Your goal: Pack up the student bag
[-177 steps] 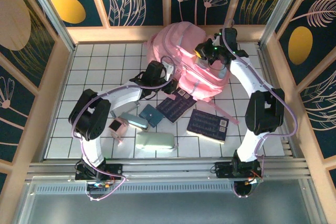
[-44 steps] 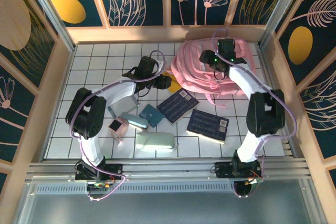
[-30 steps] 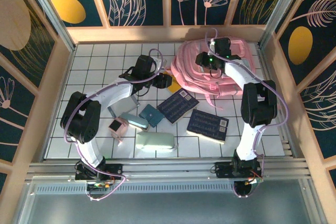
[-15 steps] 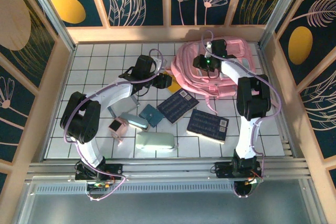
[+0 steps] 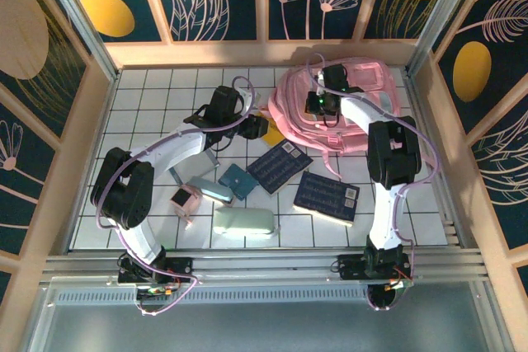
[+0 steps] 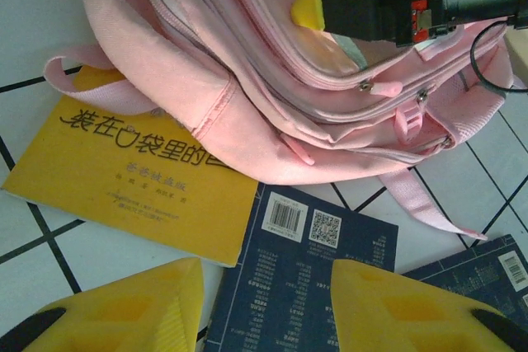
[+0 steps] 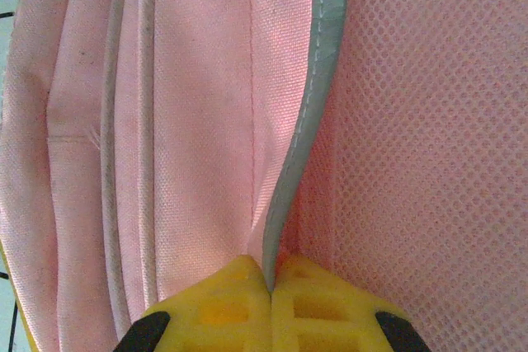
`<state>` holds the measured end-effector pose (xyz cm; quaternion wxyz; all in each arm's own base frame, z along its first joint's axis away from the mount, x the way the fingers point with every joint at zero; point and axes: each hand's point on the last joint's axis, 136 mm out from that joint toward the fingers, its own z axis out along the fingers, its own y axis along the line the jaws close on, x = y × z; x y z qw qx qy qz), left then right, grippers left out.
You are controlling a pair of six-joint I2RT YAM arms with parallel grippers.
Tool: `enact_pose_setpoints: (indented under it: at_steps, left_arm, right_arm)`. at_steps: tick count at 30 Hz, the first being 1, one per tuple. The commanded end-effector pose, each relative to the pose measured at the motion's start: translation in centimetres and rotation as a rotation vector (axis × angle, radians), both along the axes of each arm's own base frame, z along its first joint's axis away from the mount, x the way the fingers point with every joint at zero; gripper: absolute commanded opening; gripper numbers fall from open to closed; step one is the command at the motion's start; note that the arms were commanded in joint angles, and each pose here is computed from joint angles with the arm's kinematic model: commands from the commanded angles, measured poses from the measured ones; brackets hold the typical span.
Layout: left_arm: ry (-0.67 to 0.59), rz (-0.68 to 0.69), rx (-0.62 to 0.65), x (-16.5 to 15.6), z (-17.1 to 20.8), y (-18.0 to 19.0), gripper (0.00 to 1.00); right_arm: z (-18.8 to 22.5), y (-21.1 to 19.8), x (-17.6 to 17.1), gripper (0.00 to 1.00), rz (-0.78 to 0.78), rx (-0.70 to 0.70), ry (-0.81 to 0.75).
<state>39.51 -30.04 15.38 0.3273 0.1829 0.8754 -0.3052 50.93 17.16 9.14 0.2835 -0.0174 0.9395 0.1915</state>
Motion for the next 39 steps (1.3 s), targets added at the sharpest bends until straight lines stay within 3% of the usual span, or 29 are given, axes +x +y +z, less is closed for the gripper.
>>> enact_pose_setpoints:
  at_steps: [1, 6, 13, 23, 29, 39]
  left_arm:
    - [-0.039, -0.02, 0.016, -0.3, 1.4, 0.3, 0.45]
    - [-0.047, -0.022, 0.06, 0.2, 1.6, 0.2, 0.49]
    - [-0.091, -0.043, 0.155, 0.6, 1.6, -0.5, 0.52]
    - [-0.194, -0.062, 0.115, -0.6, 6.1, -3.5, 0.52]
    - [-0.062, -0.073, 0.187, -1.4, 2.1, -3.4, 0.53]
    - [-0.019, -0.16, 0.19, -4.0, 0.0, -4.4, 0.53]
  right_arm:
    - [6.3, 0.5, -0.5, 0.0, 0.002, 0.068, -0.075]
    - [13.9, 0.1, -1.7, 0.0, 0.006, 0.3, -0.128]
    - [18.5, -0.5, -4.5, 0.0, 0.028, 0.448, -0.15]
    - [19.7, -0.6, -6.2, 0.0, 0.036, 0.469, -0.168]
    - [20.8, -0.7, -6.4, 0.0, 0.038, 0.505, -0.174]
    - [23.3, -1.0, -6.8, 0.0, 0.05, 0.563, -0.202]
